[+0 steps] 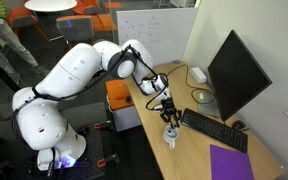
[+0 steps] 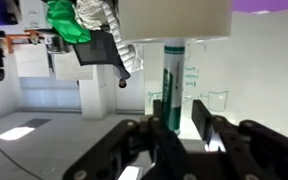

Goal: Put the marker in the cup

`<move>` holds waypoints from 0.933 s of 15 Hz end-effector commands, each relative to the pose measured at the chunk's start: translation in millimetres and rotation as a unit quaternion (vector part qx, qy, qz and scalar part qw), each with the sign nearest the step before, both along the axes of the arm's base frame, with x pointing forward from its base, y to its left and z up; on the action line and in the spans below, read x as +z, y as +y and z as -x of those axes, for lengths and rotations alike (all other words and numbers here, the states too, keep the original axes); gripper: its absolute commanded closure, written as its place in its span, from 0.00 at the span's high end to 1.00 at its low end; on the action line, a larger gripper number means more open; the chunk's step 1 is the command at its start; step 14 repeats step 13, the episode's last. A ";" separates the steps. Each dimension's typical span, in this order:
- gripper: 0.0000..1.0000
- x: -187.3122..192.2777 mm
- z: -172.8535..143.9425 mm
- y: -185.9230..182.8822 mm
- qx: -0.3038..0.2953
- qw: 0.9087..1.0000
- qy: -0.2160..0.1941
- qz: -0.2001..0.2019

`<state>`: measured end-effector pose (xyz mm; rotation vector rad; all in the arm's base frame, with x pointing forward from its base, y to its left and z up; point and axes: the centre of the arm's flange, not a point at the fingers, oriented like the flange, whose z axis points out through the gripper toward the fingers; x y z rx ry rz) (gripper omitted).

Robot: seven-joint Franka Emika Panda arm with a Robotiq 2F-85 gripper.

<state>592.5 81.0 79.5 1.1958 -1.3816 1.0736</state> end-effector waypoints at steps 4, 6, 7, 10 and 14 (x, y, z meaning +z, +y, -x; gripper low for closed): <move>0.92 34.7 6.4 8.4 0.002 0.998 -0.023 -0.055; 1.00 52.4 9.3 8.6 0.003 0.997 -0.025 -0.077; 1.00 59.2 11.9 8.9 0.011 0.994 -0.019 -0.105; 1.00 69.3 19.0 16.3 0.025 0.985 -0.010 -0.170; 1.00 71.6 25.5 20.1 0.056 0.971 0.001 -0.233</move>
